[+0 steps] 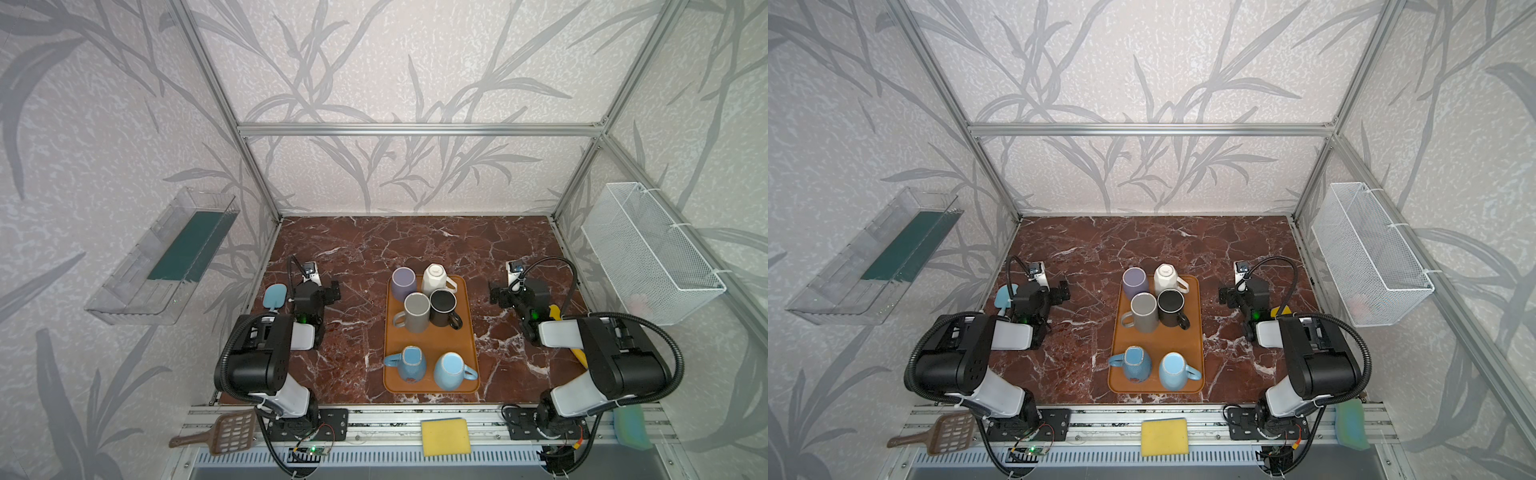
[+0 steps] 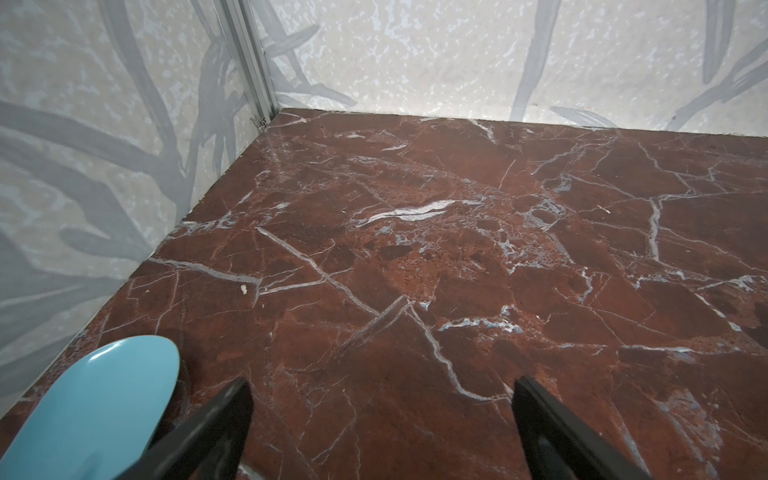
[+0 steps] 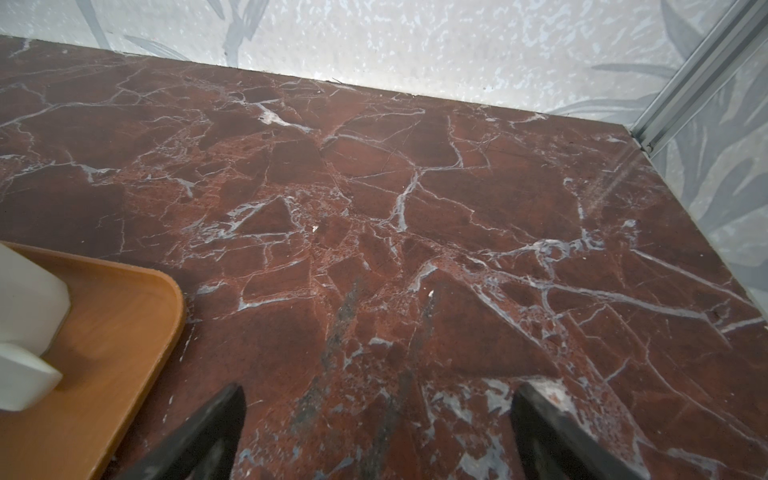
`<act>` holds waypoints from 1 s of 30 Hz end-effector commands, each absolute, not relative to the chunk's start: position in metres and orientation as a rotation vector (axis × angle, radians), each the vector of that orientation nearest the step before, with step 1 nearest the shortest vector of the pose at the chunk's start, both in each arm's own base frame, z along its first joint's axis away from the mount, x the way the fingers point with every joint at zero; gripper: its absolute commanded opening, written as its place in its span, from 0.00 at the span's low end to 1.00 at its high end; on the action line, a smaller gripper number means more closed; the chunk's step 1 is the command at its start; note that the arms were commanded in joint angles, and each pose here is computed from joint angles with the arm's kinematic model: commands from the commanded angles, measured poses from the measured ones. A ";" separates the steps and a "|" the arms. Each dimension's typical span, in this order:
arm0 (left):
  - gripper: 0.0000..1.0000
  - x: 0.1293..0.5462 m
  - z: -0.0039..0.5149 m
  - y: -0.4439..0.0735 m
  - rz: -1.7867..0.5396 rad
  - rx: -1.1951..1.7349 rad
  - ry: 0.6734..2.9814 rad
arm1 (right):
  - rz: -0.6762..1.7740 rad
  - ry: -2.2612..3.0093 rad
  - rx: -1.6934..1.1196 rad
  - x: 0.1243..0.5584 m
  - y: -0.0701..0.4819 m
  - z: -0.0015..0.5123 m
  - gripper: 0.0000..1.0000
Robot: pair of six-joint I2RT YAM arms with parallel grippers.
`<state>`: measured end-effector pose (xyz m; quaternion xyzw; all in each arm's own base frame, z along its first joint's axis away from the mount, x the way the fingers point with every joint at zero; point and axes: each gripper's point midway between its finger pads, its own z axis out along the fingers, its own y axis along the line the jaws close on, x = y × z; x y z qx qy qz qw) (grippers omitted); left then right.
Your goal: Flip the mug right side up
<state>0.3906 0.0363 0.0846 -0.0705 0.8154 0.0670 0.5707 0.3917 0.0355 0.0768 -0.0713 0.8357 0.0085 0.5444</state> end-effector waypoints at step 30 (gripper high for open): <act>0.99 0.405 0.233 -0.041 -0.071 -0.041 1.853 | 0.141 1.948 -0.254 0.383 0.070 0.164 1.00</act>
